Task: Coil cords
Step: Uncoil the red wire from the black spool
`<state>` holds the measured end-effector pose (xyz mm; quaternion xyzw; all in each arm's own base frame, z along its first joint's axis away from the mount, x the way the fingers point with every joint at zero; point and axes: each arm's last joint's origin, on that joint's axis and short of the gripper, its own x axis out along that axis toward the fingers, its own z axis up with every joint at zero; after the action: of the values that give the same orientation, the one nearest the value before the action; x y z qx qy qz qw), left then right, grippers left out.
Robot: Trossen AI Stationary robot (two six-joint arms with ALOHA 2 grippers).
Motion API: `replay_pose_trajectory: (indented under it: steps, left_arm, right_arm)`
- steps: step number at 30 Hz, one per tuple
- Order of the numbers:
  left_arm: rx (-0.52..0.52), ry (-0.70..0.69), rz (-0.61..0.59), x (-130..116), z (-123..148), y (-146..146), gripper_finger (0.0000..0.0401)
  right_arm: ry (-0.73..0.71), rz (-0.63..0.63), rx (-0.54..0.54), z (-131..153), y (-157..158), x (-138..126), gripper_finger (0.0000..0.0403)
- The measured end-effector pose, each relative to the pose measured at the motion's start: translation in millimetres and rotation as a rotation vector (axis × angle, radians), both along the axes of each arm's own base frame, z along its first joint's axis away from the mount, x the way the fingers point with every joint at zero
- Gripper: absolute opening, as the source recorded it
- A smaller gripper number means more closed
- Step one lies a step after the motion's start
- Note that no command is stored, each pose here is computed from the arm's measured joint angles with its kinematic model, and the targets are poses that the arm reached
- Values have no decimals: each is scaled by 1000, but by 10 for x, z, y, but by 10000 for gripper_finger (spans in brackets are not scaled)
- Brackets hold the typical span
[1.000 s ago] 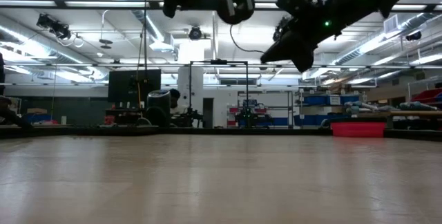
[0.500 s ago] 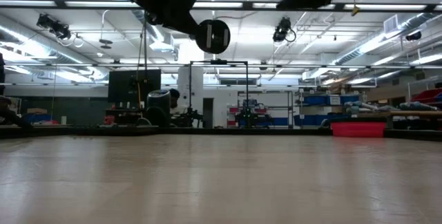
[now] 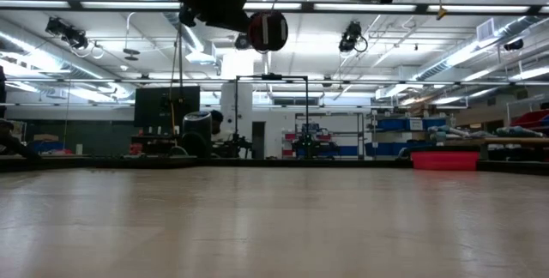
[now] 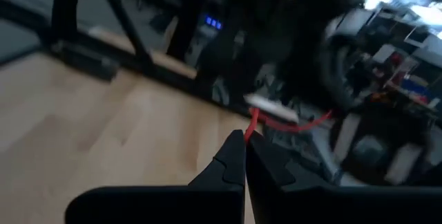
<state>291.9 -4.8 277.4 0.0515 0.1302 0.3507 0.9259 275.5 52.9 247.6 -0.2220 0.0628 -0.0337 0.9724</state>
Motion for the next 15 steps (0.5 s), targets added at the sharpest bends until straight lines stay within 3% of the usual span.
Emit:
replay_pose_trajectory:
  steps: [5, 10, 15]
  left_arm:
    - [-28, -40, -88, 26, 32, -26, 0]
    - [-21, -22, -138, 32, 28, -50, 0]
    - [3, 41, -133, 17, -12, -47, 0]
  right_arm:
    - [110, -102, -26, -251, -107, 119, 0]
    - [282, -435, -96, -440, -362, 65, 0]
    - [332, -704, -114, -387, -567, -107, 0]
